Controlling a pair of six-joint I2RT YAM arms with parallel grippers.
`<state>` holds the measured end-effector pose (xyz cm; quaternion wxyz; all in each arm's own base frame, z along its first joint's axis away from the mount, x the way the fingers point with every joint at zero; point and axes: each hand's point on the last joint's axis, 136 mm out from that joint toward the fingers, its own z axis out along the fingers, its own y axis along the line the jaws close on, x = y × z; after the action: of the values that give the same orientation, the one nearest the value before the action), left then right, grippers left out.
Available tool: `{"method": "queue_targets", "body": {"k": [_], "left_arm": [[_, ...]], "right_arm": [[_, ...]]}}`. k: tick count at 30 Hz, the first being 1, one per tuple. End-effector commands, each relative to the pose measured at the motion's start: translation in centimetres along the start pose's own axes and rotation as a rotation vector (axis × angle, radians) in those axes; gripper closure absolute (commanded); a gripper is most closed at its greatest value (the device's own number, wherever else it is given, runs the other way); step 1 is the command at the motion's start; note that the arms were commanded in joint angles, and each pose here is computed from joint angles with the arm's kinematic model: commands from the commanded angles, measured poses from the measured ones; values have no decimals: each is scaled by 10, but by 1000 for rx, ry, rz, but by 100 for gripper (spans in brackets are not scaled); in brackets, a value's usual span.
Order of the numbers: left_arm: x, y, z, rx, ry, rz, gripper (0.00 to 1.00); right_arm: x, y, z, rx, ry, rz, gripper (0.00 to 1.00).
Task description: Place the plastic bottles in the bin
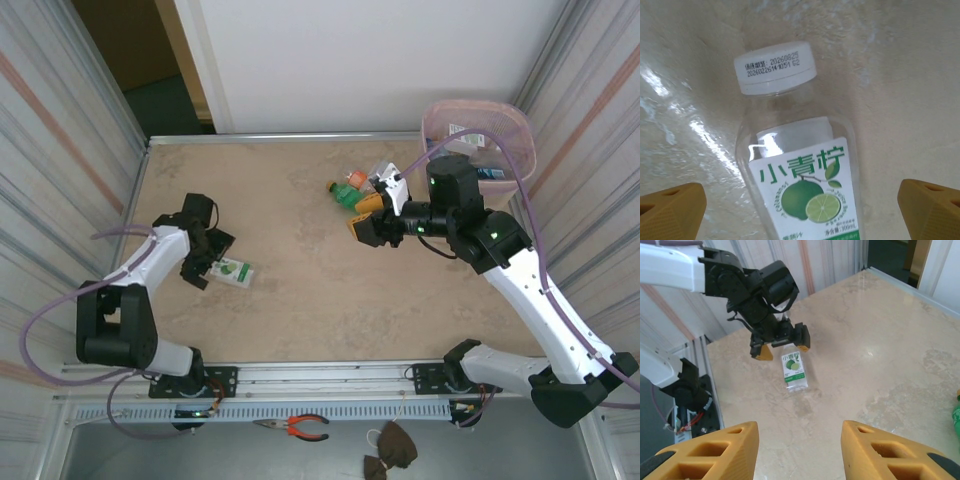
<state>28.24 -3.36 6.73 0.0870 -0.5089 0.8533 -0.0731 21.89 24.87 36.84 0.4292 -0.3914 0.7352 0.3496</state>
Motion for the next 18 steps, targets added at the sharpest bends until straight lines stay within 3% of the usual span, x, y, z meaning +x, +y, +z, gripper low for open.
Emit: {"method": "queue_targets", "body": {"k": [1, 18], "left_arm": [[1, -7, 11, 32, 35, -117, 2], [-12, -8, 45, 1, 44, -181, 27]], "right_arm": [[-5, 4, -9, 13, -12, -31, 53], [-4, 6, -15, 26, -14, -38, 53]]}}
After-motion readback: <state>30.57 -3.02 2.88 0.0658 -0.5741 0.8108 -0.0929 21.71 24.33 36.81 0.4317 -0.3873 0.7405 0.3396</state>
